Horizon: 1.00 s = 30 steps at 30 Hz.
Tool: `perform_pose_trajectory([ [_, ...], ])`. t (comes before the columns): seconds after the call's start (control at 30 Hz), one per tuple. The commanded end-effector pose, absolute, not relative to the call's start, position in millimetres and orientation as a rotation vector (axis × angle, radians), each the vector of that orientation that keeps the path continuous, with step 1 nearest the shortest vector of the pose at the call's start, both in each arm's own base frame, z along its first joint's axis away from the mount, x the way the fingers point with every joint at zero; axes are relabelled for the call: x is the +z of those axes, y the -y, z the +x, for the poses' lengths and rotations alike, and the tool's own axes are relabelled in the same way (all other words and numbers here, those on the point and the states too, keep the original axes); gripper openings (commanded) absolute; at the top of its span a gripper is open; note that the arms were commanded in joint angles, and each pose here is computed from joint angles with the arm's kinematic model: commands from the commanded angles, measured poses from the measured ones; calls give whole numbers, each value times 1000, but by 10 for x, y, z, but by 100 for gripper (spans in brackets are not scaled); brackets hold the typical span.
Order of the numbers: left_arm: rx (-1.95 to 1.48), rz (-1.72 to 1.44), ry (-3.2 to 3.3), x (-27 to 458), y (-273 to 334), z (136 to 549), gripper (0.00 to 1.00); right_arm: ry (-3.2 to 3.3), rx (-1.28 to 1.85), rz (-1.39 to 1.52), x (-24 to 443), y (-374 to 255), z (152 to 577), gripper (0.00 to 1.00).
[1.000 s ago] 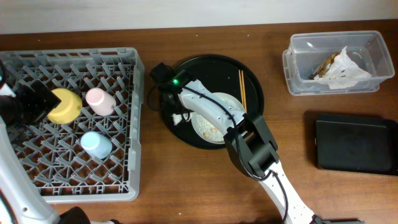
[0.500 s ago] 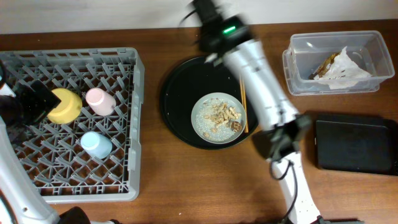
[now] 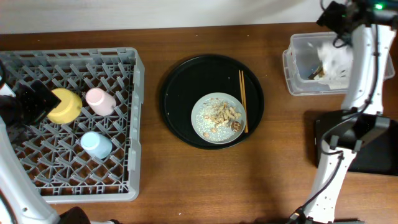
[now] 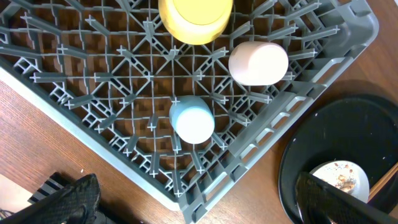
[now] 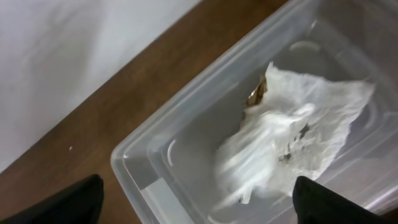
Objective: Sort waste into correct bins and load items into the dishwasher rack
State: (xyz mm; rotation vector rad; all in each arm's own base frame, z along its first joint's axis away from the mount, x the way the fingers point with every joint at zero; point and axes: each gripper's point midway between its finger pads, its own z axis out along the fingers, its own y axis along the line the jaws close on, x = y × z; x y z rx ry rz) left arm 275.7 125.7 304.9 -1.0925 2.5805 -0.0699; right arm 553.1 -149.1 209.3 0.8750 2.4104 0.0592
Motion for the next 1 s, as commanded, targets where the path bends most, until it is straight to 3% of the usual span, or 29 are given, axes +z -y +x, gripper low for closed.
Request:
perform_pose_trajectory([
  [0.0, -61, -1108, -2573, 3049, -1274, 2750, 100, -2503, 292, 759, 1899, 1202, 5578, 98],
  [0.27, -61, -1108, -2573, 3049, -1274, 2750, 100, -2714, 601, 514, 1828, 292, 5281, 99],
  [0.47, -61, -1108, -2573, 3049, -1274, 2750, 100, -2929, 289, 262, 1584, -299, 5002, 91],
  [0.53, -61, -1108, -2573, 3049, -1274, 2750, 100, -2991, 189, 181, 1465, -530, 4902, 81],
  [0.67, -61, -1108, -2573, 3049, -1274, 2751, 100, -3084, -58, 113, 1231, -739, 4698, 38],
  [0.77, -61, -1108, -2573, 3049, -1274, 2751, 100, -3134, -358, 166, 1022, -635, 4511, 16],
  [0.87, -61, -1108, -2573, 3049, -1274, 2750, 100, -3251, -427, 159, 721, -666, 4261, 4],
  [0.97, -61, -1108, -2573, 3049, -1274, 2751, 100, -3341, -413, 160, 521, -688, 4086, 4],
])
